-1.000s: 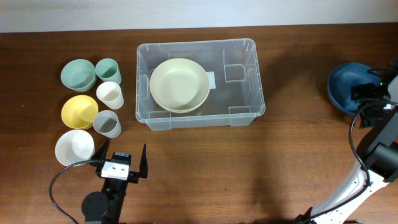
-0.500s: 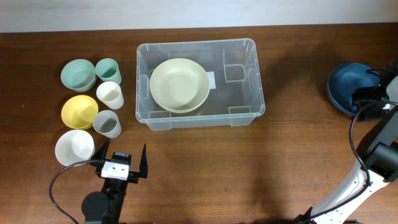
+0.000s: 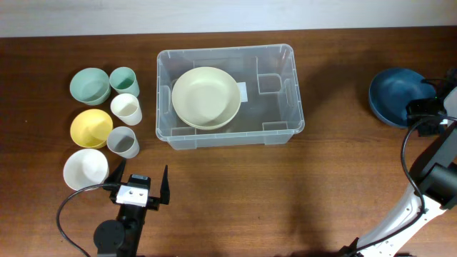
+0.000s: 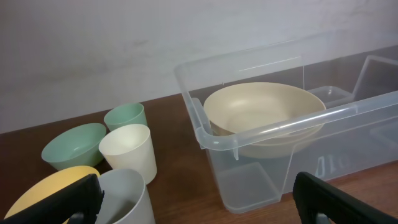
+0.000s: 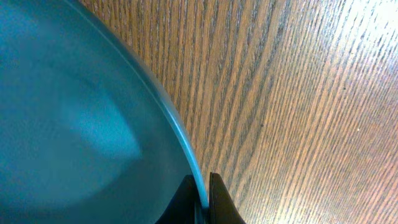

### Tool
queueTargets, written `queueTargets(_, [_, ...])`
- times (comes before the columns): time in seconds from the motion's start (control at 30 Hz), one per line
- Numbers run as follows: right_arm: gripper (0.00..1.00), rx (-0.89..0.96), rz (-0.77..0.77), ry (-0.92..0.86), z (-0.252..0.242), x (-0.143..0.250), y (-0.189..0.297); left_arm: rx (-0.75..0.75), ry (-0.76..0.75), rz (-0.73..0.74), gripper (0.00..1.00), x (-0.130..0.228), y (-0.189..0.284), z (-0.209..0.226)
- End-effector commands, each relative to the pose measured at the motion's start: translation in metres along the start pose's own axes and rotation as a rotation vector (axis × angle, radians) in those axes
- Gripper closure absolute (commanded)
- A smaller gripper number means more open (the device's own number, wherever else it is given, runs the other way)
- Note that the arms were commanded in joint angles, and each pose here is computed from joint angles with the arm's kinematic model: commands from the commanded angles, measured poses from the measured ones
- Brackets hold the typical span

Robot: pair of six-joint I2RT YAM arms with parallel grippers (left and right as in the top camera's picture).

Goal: Pack container
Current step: 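Grasp the rim of the dark blue bowl with the right gripper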

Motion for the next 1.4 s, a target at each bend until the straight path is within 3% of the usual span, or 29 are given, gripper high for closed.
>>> queueTargets(0.0, [0.96,-0.058,-0.030,0.029,0.008,-0.006,0.024,-0.009,-0.008,-0.001,0.00,0.001,0.000,0.001])
queueTargets(0.4, [0.96,-0.532,-0.065,0.289,0.062,0.006,0.157,-0.010,-0.008,-0.001,0.00,0.001,0.000,0.002])
queueTargets(0.67, [0.97,-0.548,-0.159,0.377,0.063,0.033,0.211,-0.010,-0.008,-0.001,0.00,0.001,0.000,0.002])
queueTargets(0.77, [0.92,-0.442,-0.192,0.348,0.054,0.026,0.198,-0.010,-0.008,-0.001,0.00,0.001,0.000,0.002])
queueTargets(0.87, [0.59,-0.337,-0.184,0.295,0.045,0.020,0.170,-0.010,-0.008,-0.001,0.00,0.001,0.000,0.002])
queueTargets(0.93, [0.47,-0.296,-0.169,0.291,0.044,0.018,0.149,-0.010,-0.008,-0.001,0.00,0.001,0.000,0.002])
queueTargets(1.23, [0.47,-0.219,-0.059,0.288,0.053,0.013,0.062,-0.010,-0.008,-0.001,0.00,0.001,0.000,0.002])
queueTargets(1.37, [0.47,-0.206,-0.042,0.287,0.054,0.013,0.045,-0.010,-0.008,-0.001,0.00,0.001,0.000,0.002])
Point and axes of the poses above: each gripper's point midway between its finger pads, its own y axis back along the fingers, its own z axis along the line the jaws close on, x = y × z, the point moved 5 cm from there along y, back along the fingers, and after that the axes turned 9 degrees about y, right-handed, at the moved point
